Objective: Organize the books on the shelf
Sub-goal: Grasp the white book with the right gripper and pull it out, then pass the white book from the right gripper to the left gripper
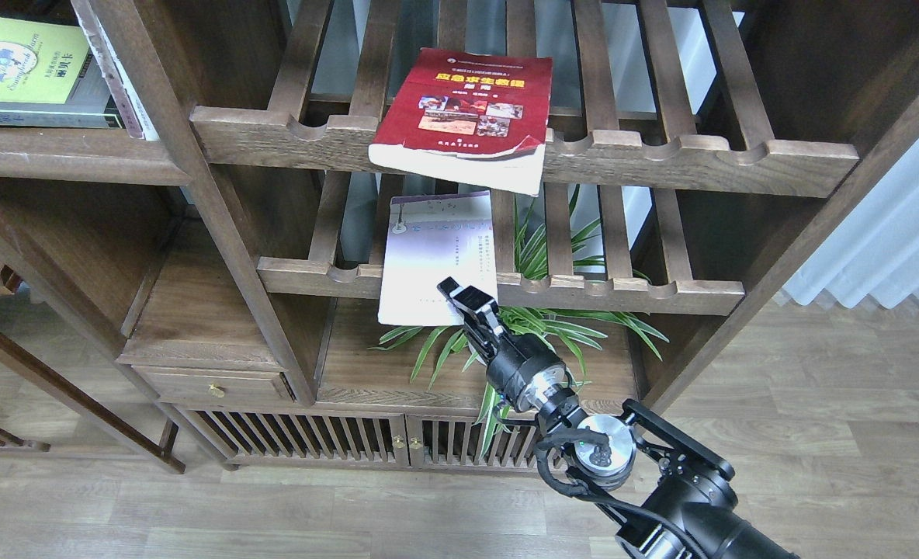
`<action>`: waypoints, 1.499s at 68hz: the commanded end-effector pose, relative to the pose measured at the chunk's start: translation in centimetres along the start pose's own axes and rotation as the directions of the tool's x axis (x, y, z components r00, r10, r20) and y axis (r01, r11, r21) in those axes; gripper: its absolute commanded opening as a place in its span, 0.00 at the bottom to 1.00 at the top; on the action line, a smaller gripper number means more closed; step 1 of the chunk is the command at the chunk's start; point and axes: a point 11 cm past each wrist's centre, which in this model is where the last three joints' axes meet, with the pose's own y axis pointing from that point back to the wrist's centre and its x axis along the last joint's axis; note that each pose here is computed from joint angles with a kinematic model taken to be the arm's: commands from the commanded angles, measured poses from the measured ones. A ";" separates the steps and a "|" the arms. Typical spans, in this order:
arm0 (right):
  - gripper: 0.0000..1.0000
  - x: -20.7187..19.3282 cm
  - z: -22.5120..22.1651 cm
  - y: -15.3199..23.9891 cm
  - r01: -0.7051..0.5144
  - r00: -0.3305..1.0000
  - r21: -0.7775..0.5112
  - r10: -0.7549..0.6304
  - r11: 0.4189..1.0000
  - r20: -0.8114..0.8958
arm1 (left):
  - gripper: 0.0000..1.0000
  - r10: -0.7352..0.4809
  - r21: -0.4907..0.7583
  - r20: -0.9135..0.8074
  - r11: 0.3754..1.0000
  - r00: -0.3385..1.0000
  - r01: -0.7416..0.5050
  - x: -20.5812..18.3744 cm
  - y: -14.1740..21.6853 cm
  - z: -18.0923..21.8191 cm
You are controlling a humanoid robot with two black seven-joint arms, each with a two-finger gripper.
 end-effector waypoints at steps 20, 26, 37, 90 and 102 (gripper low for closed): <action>0.12 0.5 3.7 5.2 0.099 0.986 -0.019 -0.096 0.995 0.134 | 1.00 -0.017 0.145 -0.161 0.989 0.987 0.041 0.2 -1.3 -6.3; 0.09 0.7 5.1 6.9 0.153 0.980 -0.045 -0.146 0.987 0.139 | 1.00 -0.020 0.191 -0.201 0.980 0.979 0.059 -0.1 -1.6 -8.2; 0.07 1.3 6.9 9.0 0.203 0.972 -0.097 -0.189 0.974 0.138 | 1.00 -0.026 0.257 -0.279 0.961 0.960 0.101 -0.8 -2.0 -11.2; 0.06 4.8 11.2 12.4 0.095 0.994 -0.331 -0.071 0.939 0.083 | 1.00 -0.081 0.419 -0.401 0.870 0.913 0.261 -6.3 -3.7 -20.2; 0.06 5.0 11.7 12.7 0.090 0.995 -0.354 -0.069 0.931 0.071 | 1.00 -0.106 0.448 -0.413 0.841 0.904 0.303 -7.8 -4.2 -21.6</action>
